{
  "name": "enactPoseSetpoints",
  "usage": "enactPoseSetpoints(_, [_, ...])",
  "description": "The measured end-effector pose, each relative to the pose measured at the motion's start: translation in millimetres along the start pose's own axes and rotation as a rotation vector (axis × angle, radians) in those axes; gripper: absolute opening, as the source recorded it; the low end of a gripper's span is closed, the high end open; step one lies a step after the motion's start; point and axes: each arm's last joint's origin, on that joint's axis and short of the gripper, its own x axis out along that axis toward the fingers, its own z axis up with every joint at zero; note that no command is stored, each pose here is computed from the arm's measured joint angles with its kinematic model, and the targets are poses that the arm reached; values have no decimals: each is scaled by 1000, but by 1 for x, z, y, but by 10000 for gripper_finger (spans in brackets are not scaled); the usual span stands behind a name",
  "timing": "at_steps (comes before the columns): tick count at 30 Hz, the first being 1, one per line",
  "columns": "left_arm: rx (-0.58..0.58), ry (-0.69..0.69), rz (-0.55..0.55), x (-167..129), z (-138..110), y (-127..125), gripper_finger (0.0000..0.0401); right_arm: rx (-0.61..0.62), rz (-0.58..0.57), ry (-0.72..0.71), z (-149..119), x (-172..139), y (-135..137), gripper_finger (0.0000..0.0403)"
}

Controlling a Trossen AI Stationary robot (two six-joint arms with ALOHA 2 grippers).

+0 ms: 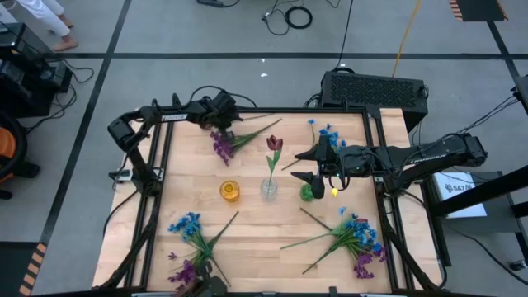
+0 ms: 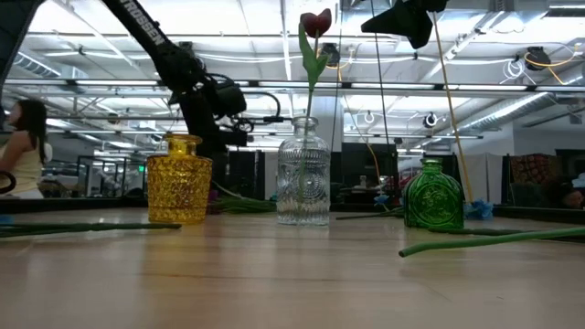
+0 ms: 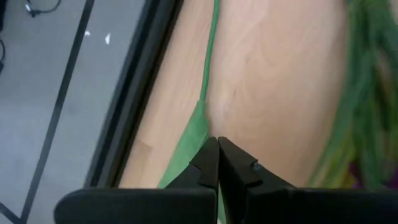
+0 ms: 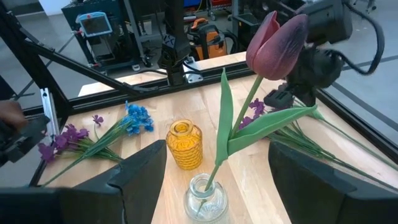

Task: Sort flowers into vase by color
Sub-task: Put the top red tulip into the transparent vase

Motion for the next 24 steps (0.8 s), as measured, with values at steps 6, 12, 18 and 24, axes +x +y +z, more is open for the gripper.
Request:
enactPoseSetpoints(6, [54,-47,36,-1,3,8,5,23,0,0,0,0,0,274])
enactPoseSetpoints(12, [105,-97,-46,3,-4,20,63,21,-1,5,0,0,0,274])
enactPoseSetpoints(18, [162,-109,-85,5,-8,25,125,-3,-2,7,-1,0,0,274])
enactPoseSetpoints(24, [200,-72,-101,19,-14,26,130,-6,-2,10,-1,0,0,274])
